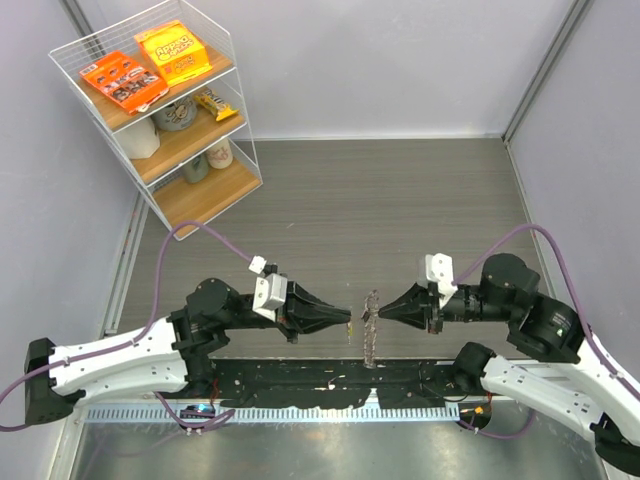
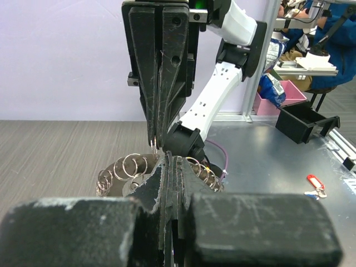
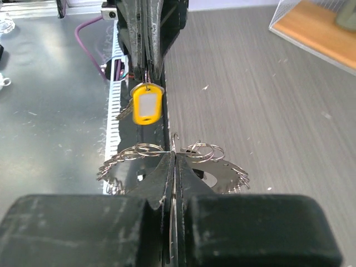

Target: Put the keys on the keyring

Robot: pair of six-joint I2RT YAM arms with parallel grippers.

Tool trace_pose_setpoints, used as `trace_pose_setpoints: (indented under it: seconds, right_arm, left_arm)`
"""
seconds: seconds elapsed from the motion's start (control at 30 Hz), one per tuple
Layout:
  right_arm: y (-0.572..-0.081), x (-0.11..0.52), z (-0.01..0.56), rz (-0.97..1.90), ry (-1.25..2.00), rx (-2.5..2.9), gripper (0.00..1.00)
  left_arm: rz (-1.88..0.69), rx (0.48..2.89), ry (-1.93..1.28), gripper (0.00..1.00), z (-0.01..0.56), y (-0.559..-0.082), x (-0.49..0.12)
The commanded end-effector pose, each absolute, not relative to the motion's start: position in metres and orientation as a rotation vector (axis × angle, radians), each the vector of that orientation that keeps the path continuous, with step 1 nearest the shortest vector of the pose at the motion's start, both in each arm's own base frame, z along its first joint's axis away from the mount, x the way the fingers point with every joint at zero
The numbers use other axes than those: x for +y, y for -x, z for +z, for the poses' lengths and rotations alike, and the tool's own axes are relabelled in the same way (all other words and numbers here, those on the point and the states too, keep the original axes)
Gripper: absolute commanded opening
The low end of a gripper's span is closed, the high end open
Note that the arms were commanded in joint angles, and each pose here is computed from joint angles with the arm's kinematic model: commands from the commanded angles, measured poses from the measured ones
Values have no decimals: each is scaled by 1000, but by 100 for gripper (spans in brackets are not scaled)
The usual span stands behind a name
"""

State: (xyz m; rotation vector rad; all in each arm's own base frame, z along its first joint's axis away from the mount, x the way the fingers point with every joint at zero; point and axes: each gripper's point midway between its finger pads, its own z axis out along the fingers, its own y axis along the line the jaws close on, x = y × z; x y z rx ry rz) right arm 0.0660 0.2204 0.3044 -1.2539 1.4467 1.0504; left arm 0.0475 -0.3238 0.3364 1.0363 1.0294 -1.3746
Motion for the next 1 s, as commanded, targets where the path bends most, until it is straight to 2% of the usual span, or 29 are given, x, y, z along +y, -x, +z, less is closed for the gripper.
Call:
trace_pose_setpoints:
  seconds: [0.0, 0.33, 0.6, 0.8, 0.97]
  right_arm:
    - [-66, 220, 334, 974, 1274, 1165, 5]
    - [-65, 209, 340, 710, 1350, 758, 5]
    - [-74, 207, 327, 531, 1452, 652, 6]
    - [-79, 208, 328, 502, 1468, 653, 5]
    - [-70, 215, 331, 613, 1511, 706, 5]
  left_arm:
    - [-1404, 938, -1013, 0, 355, -40, -316]
    - [-1351, 942, -998, 0, 340, -45, -305]
    - [-1311, 960, -994, 0, 327, -51, -300]
    - [-1298, 950, -991, 0, 330, -54, -301]
    - [-1300, 926, -1037, 0, 336, -50, -305]
